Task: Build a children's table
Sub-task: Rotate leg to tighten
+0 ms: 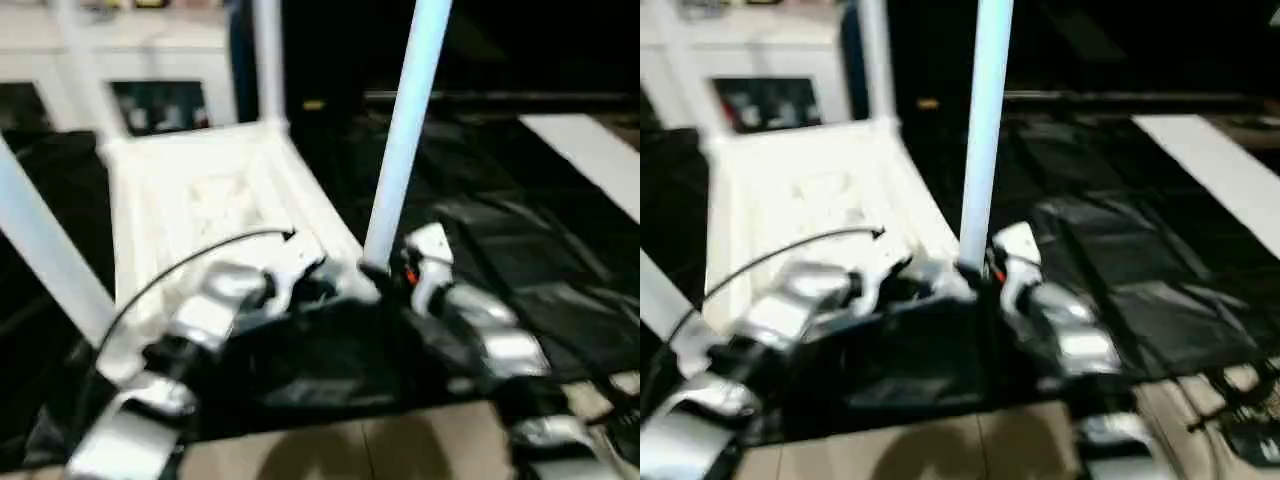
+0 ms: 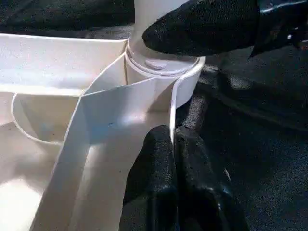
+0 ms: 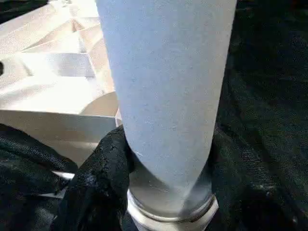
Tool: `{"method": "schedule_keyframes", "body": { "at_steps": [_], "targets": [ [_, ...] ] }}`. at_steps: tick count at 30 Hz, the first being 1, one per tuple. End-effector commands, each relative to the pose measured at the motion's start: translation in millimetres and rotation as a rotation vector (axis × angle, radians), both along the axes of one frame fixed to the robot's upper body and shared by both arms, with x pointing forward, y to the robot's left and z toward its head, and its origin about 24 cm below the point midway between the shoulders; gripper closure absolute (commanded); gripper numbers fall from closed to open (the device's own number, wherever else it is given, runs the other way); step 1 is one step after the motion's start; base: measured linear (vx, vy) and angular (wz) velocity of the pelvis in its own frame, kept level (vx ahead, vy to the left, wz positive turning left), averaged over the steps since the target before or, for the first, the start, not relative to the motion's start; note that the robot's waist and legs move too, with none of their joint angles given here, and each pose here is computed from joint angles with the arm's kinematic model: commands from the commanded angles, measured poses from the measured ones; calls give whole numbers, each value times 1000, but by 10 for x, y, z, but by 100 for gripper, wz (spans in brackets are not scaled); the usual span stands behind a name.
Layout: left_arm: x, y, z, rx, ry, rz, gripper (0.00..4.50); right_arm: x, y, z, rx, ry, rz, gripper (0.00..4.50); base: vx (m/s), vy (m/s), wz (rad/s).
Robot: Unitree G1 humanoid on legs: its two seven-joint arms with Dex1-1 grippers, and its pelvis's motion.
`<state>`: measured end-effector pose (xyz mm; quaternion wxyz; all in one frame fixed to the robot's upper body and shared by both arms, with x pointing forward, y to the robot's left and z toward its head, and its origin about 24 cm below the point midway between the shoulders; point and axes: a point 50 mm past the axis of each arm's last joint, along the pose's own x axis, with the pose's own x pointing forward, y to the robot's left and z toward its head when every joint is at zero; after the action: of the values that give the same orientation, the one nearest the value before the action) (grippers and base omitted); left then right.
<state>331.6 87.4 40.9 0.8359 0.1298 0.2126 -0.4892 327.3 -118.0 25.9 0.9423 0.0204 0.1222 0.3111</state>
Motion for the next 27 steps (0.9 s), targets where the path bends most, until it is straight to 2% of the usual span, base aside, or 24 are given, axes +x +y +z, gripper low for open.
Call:
{"method": "schedule_keyframes", "body": {
  "at_steps": [1,3,5,8,9,10,12,20,24,25,27],
  "targets": [
    [4,-412,165,-79,-61,-87,450,-195,588,-156,64,91,218,182,0,0,0],
    [-7,-399,174,-78,-66,-119,450,-207,607,-139,66,93,257,172,0,0,0],
    [-22,-348,181,-80,-67,-156,450,-216,553,-136,14,71,301,138,0,0,0],
    [-46,-259,183,-78,-56,-203,450,-226,432,-98,8,56,373,138,0,0,0],
    [-76,-175,186,-74,-44,-249,450,-245,314,-46,12,50,452,138,0,0,0],
    [-76,-175,186,-74,-44,-249,450,-245,314,-46,12,50,452,138,0,0,0],
    [-139,-50,191,-67,-16,-330,450,-302,121,9,-23,59,592,138,26,-14,4],
    [-231,259,224,-16,43,-456,450,-328,-326,118,-97,114,734,138,13,-9,2],
    [-250,338,242,-3,56,-476,450,-328,-363,153,-94,118,758,138,0,0,0],
    [-257,351,244,-1,61,-481,450,-329,-362,158,-92,118,764,164,0,0,0],
    [-269,377,251,3,66,-488,450,-330,-336,167,-79,115,777,171,0,0,0]
  ]
}}
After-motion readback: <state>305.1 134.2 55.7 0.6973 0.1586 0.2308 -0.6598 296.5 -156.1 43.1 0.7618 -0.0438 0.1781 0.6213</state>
